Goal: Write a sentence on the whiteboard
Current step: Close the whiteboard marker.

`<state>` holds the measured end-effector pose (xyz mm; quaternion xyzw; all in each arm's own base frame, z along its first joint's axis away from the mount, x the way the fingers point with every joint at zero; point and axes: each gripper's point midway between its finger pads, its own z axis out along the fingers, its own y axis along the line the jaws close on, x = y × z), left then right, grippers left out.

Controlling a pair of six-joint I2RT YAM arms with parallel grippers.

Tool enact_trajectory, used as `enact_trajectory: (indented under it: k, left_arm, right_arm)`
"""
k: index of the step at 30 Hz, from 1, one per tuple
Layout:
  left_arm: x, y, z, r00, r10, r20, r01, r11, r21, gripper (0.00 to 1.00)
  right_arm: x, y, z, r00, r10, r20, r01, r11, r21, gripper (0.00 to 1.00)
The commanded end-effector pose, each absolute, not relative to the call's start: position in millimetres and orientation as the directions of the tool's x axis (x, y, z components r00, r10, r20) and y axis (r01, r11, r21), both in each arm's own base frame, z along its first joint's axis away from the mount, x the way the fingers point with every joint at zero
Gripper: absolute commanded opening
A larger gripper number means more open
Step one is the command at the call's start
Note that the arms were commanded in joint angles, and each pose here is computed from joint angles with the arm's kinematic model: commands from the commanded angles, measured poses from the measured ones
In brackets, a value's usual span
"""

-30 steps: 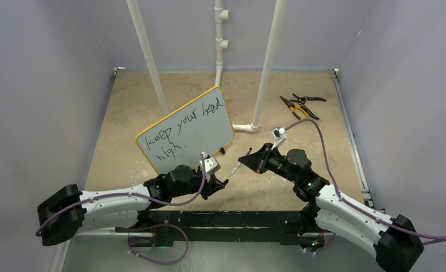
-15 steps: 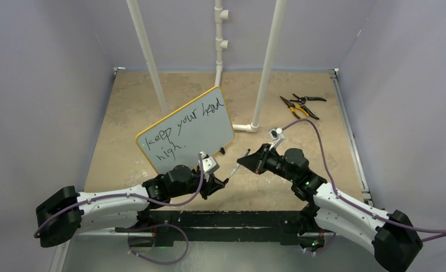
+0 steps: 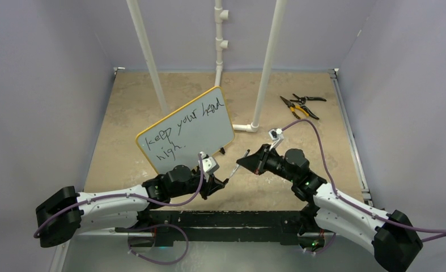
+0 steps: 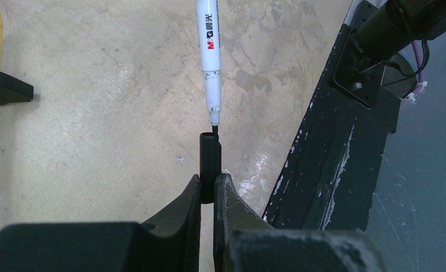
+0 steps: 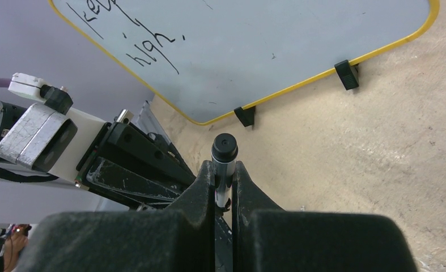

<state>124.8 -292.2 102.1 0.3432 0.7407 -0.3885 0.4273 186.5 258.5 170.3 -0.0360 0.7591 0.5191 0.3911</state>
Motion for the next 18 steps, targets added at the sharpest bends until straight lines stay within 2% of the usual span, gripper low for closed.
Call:
enact_trajectory:
  k: [1, 18]
  left_arm:
    - [126.3, -297.0, 117.5, -0.361, 0.129, -0.924, 0.856, 0.438, -0.273, 0.00]
    - [128.3, -296.4, 124.7, -0.347, 0.109, -0.932, 0.856, 0.443, -0.267, 0.00]
  right_arm:
    - [183.1, 261.8, 172.5, -0.699, 0.346, -0.626, -0.476, 0.429, 0.768, 0.00]
    - [184.1, 266.2, 175.2, -0.702, 0.354, -0.617, -0.482, 0.402, 0.779, 0.00]
